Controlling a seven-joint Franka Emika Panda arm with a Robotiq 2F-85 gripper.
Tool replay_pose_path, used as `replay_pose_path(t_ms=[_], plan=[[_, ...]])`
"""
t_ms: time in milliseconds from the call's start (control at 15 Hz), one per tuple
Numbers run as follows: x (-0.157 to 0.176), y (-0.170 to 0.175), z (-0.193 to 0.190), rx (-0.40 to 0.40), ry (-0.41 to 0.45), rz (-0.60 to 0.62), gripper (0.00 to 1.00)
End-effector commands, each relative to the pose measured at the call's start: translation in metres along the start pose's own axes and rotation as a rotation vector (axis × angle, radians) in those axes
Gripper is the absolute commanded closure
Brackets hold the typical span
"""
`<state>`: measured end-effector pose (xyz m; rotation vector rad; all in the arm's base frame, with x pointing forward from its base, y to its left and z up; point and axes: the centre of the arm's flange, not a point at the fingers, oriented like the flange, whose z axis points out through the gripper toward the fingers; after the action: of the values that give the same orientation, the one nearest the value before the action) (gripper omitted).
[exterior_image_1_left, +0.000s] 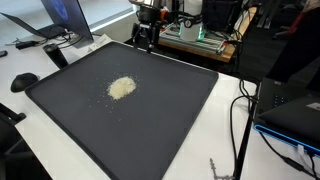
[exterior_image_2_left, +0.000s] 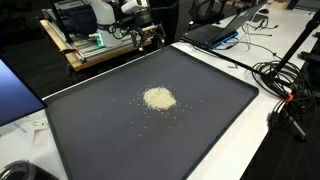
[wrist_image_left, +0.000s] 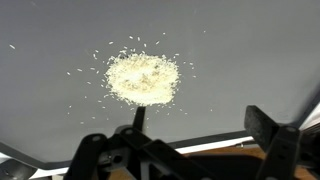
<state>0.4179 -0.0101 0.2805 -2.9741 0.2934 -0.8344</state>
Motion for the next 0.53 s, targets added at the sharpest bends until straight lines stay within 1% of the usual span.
replay_pose_path(t_ms=[0,67,200,333,467], plan=[[0.021,-0.033,-0.005,-0.057,-0.055,-0.021,0.0],[0.024,-0.034,-0.002,-0.05,-0.095,-0.006,0.0],[0.028,-0.027,0.006,-0.037,-0.145,0.011,0.0],[0.034,-0.017,0.014,-0.057,-0.173,0.012,0.0],[0.03,-0.004,0.02,-0.062,-0.194,-0.005,0.0]])
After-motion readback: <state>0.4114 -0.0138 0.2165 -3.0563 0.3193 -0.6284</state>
